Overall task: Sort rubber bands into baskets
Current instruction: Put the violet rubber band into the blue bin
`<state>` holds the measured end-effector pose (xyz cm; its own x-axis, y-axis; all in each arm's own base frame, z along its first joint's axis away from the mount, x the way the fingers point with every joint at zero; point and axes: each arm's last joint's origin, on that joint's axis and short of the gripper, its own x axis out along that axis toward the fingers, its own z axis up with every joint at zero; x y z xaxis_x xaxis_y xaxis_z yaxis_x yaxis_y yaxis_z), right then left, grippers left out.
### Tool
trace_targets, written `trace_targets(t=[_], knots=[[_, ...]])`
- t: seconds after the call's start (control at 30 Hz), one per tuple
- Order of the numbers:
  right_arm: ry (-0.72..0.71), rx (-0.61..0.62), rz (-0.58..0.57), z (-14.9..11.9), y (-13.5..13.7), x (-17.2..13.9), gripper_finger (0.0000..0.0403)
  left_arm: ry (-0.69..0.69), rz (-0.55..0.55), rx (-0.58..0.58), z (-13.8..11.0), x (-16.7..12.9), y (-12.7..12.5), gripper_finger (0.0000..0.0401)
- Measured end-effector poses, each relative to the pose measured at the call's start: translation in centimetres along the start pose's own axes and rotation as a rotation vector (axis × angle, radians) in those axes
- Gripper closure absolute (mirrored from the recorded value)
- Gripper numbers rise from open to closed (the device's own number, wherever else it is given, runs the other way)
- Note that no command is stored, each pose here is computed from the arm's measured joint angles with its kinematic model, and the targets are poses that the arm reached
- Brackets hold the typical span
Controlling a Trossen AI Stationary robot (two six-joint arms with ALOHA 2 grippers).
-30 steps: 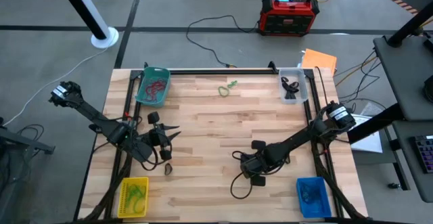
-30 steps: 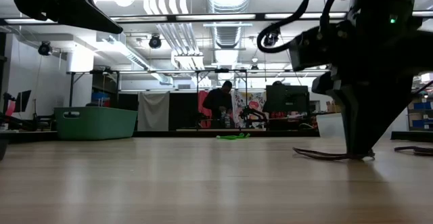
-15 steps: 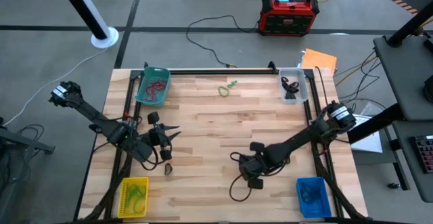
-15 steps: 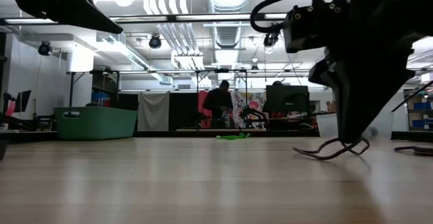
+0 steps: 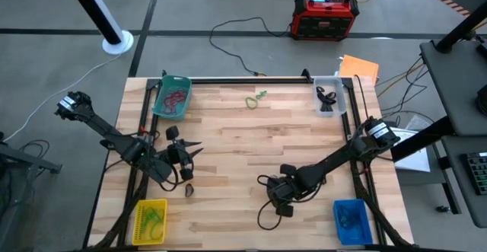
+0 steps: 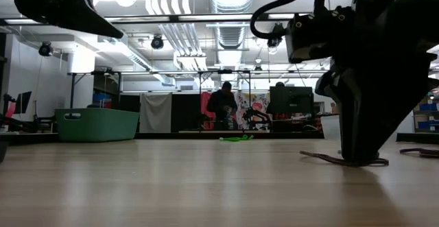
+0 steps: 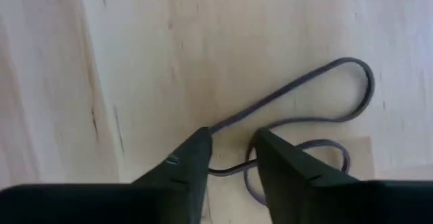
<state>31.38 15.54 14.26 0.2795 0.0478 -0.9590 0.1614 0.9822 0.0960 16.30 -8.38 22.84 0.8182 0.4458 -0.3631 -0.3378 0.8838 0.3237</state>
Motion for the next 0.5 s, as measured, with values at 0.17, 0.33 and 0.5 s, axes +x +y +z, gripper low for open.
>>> trace_targets(t=[0.17, 0.33, 0.5], knots=[[0.002, 0.005, -0.042, -0.07, -0.25, 0.32, 0.024, 0.007, 0.002, 0.011, -0.41, 0.1, -0.04, 0.0325], [0.009, 0.015, -0.069, -0.15, -0.47, 0.33, 0.0211, 0.007, 0.002, 0.011, -0.42, 0.1, -0.04, 0.0325], [0.023, 0.028, -0.076, -0.23, -0.69, 0.18, 0.0211, 0.008, 0.002, 0.012, -0.44, 0.11, -0.04, 0.0325]])
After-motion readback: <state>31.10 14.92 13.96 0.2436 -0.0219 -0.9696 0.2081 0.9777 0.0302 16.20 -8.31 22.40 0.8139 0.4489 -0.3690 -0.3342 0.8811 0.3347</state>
